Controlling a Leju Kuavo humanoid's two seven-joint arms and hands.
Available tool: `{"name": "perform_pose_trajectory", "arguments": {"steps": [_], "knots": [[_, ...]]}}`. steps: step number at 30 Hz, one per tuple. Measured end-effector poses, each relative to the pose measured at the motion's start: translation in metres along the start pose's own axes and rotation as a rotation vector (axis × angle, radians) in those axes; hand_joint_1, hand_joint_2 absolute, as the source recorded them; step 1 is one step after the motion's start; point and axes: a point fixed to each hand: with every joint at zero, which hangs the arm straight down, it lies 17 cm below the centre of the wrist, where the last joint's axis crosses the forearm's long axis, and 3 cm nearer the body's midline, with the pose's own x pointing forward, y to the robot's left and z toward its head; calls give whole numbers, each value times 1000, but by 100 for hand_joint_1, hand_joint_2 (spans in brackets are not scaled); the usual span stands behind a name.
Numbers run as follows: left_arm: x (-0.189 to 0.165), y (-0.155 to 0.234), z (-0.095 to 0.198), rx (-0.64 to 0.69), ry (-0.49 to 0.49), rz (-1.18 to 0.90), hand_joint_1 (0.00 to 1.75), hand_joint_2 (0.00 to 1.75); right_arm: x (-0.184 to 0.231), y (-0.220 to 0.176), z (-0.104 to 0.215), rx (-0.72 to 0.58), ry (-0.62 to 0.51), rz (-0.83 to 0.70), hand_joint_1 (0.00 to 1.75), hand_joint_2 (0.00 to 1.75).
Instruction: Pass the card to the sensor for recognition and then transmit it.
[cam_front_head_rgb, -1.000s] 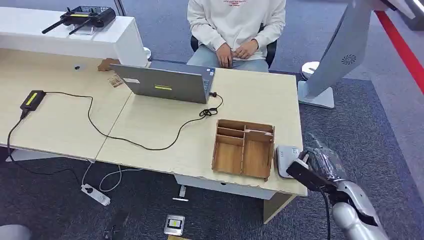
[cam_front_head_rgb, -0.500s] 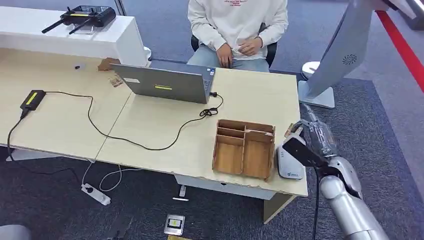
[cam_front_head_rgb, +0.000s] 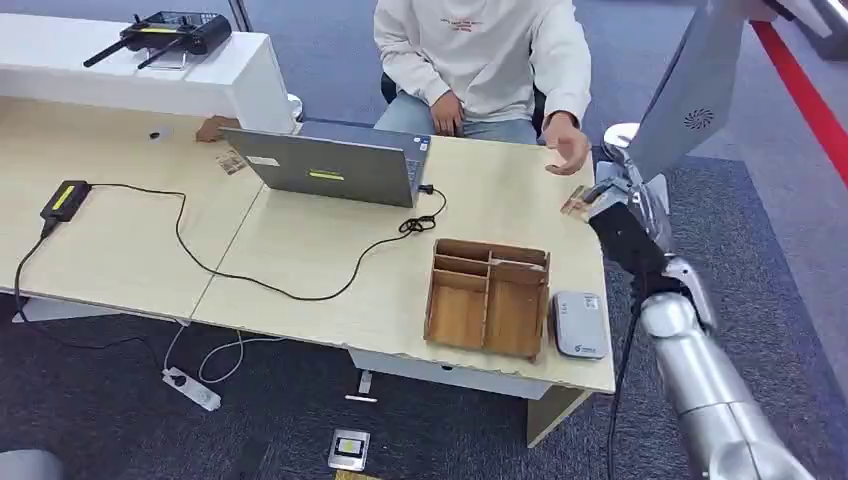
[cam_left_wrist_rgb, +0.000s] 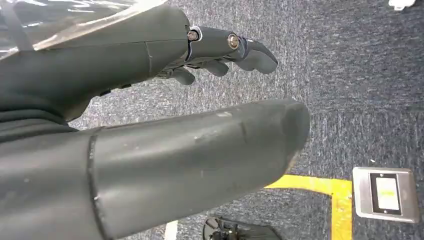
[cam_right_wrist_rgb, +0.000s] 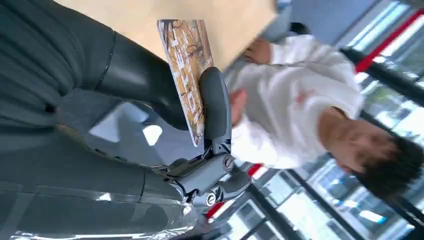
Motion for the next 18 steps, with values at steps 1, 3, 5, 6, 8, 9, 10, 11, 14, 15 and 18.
{"name": "perform_pose_trajectory", "arguments": {"steps": [1,3,5,6,8,9,10,11,14,15,18], "knots": [[-1,-1,0,-5,-1,-4,0,0,12,-14,-14,-15,-29,-18,175,175],[-1,-2,1,-13,-6,-10,0,0,40,-47,-43,-63,-111,-11,175,175],[0,-4,1,-24,-13,-13,0,0,67,-74,-64,-104,-183,12,175,175],[0,-5,1,-30,-15,-14,0,0,77,-83,-72,-119,-209,22,175,175],[1,-6,1,-34,-17,-15,0,0,93,-97,-86,-141,-240,33,175,175],[2,-6,1,-34,-19,-16,0,0,99,-102,-90,-148,-250,35,175,175],[1,-6,1,-34,-20,-17,0,0,104,-106,-94,-155,-257,37,175,175],[1,-6,1,-34,-19,-17,0,0,107,-107,-97,-157,-262,37,175,175],[1,-7,2,-42,-21,-19,0,0,111,-107,-101,-157,-265,38,175,175],[2,-9,2,-52,-27,-20,0,0,113,-106,-103,-152,-267,45,175,175],[5,-12,2,-80,-50,-22,0,0,117,-101,-111,-132,-268,80,175,175]]}}
